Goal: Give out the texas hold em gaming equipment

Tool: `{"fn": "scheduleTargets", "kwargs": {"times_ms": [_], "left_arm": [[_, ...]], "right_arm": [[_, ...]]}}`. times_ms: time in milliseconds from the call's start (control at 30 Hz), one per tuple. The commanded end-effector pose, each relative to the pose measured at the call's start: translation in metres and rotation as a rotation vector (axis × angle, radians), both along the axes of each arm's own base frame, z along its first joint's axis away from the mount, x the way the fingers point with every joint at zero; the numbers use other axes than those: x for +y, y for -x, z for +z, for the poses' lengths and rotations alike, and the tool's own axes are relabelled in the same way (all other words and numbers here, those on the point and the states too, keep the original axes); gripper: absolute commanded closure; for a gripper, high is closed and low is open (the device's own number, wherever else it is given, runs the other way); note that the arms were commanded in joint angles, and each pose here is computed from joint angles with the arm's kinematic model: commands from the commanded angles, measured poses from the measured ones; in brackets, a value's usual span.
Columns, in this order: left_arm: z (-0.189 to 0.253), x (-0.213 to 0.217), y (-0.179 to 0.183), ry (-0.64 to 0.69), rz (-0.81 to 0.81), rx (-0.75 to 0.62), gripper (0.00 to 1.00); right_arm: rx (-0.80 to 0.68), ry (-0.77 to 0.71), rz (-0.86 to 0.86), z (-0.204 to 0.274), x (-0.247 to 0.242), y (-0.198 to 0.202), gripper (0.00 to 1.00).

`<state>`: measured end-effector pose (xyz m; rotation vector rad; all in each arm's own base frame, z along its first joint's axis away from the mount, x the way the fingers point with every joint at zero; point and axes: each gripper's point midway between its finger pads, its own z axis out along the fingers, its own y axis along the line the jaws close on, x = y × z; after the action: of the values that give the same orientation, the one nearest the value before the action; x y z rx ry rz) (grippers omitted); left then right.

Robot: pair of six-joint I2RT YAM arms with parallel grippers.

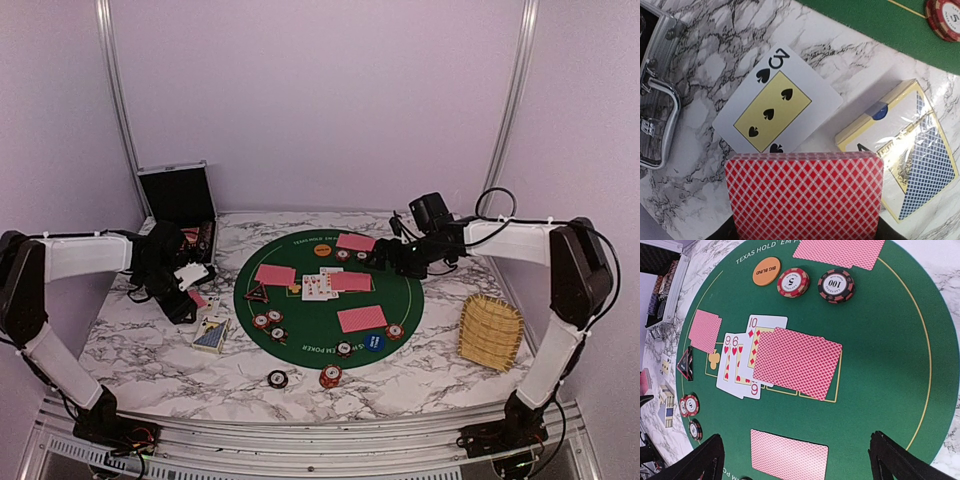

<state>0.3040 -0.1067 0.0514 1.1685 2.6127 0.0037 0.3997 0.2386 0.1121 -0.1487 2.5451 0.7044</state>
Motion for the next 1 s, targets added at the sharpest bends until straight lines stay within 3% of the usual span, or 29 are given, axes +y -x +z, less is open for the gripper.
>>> {"fn": "scheduleTargets", "kwargs": {"times_ms": [0, 167, 967], "left_arm": [[-0.003, 0.012, -0.015, -0.037, 0.132, -0.069, 1.00], [-0.010, 0.018, -0.027, -0.045, 0.220, -0.090, 1.00], [-0.038, -0.017, -0.002, 0.107, 0.282, 0.026, 1.00]], "right_arm": [[-0.036, -0.014, -0.023, 0.013, 0.001, -0.002, 0.01], [-0.032, -0.012, -0.023, 0.012, 0.002, 0.000, 0.01], [-0.036, -0.007, -0.057, 0.019, -0.004, 0.006, 0.01]]}}
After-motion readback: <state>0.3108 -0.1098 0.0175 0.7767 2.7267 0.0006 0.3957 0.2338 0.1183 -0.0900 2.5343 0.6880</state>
